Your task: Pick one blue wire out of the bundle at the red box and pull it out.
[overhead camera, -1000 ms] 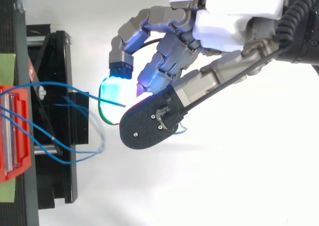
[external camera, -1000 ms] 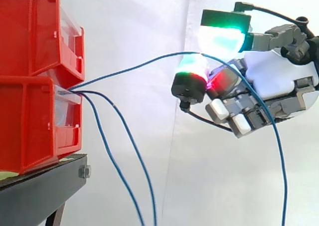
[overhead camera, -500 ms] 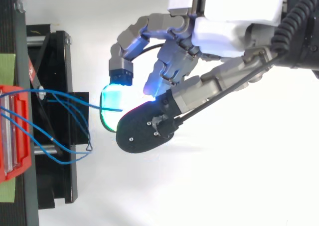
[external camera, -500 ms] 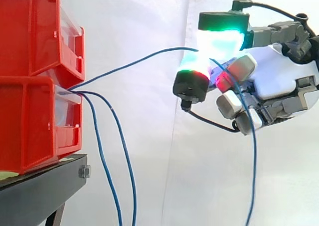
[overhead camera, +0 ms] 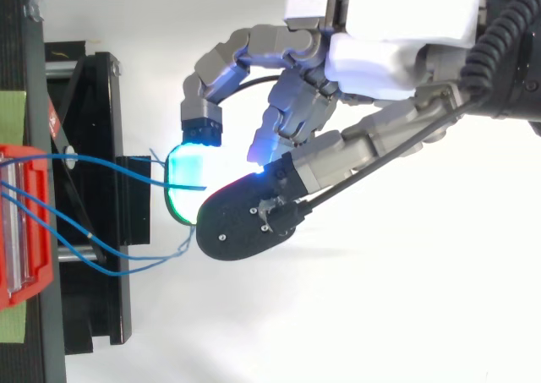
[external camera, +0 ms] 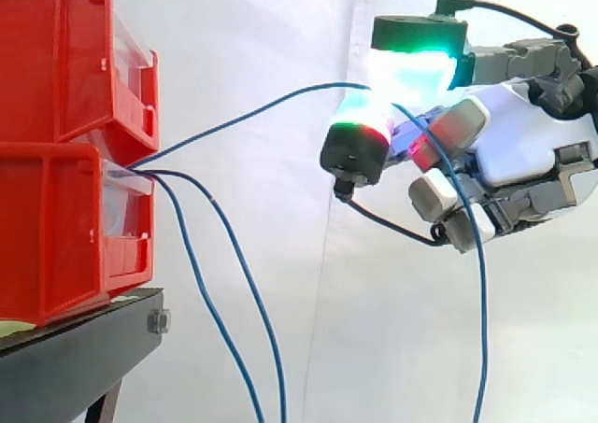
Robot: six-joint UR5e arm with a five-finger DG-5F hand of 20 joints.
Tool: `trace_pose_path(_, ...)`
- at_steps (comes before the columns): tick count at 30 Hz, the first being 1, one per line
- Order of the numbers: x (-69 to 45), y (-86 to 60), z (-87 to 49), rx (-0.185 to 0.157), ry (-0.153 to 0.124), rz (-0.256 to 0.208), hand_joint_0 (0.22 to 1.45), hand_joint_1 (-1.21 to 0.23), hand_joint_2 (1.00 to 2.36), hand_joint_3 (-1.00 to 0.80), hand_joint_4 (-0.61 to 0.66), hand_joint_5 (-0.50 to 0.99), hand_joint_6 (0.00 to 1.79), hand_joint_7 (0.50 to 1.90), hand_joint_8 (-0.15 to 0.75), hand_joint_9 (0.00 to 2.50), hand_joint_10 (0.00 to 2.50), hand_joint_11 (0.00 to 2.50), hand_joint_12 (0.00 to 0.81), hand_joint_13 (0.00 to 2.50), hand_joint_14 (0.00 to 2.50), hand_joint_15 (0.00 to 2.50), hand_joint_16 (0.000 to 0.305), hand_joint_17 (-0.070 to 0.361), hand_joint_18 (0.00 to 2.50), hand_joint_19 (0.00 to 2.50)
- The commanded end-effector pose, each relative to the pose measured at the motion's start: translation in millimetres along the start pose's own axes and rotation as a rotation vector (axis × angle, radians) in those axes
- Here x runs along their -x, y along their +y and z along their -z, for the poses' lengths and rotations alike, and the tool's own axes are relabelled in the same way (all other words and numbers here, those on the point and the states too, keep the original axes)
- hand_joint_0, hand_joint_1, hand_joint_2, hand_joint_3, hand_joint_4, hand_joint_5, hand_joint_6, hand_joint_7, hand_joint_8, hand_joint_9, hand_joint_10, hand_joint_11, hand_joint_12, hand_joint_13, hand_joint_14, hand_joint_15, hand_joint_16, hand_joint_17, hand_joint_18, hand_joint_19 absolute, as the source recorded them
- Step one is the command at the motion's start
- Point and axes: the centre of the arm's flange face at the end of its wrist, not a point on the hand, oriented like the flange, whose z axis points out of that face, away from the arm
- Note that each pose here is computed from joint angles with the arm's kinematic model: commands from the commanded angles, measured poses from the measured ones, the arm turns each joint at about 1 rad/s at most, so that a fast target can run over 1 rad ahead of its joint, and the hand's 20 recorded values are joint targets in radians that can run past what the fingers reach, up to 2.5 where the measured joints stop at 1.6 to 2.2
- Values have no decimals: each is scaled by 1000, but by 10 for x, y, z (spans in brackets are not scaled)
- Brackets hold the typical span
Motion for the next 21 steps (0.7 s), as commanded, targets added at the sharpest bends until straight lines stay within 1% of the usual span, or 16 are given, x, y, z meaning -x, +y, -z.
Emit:
trace_pose_path(1, 1, 10, 0, 2, 0, 0, 589, -765, 1008, -113, 171, -131, 928, 999, 472, 1176, 154, 1128, 483, 1070, 12, 490, 59, 134, 1087, 480)
trace_pose_path(2, 1, 10, 0, 2, 0, 0, 576, -756, 1010, -179, 197, -132, 922, 987, 466, 1176, 123, 1150, 476, 1058, 11, 495, 58, 131, 1071, 490)
trace_pose_path(4, 3, 3, 1, 0, 0, 1, 569, -741, 1012, -229, 206, -133, 918, 956, 453, 1180, 47, 1190, 466, 1043, 11, 501, 56, 126, 1041, 504)
trace_pose_path(5, 3, 3, 1, 0, 0, 1, 563, -736, 1011, -261, 209, -133, 911, 979, 446, 1179, 10, 1224, 462, 1033, 12, 502, 55, 123, 1025, 514)
trace_pose_path(8, 3, 3, 1, 0, 0, 1, 551, -721, 1011, -312, 203, -138, 903, 1011, 410, 1154, 2, 1239, 436, 1006, 13, 520, 49, 111, 966, 550)
trace_pose_path(13, 3, 3, 1, 0, 0, 1, 550, -716, 1010, -340, 210, -137, 899, 1012, 413, 1154, 4, 1235, 435, 1008, 14, 517, 49, 110, 966, 550)
trace_pose_path(21, 3, 3, 1, 0, 0, 1, 551, -715, 1010, -350, 222, -130, 888, 1056, 416, 1171, 3, 1231, 435, 1024, 13, 516, 49, 110, 980, 548)
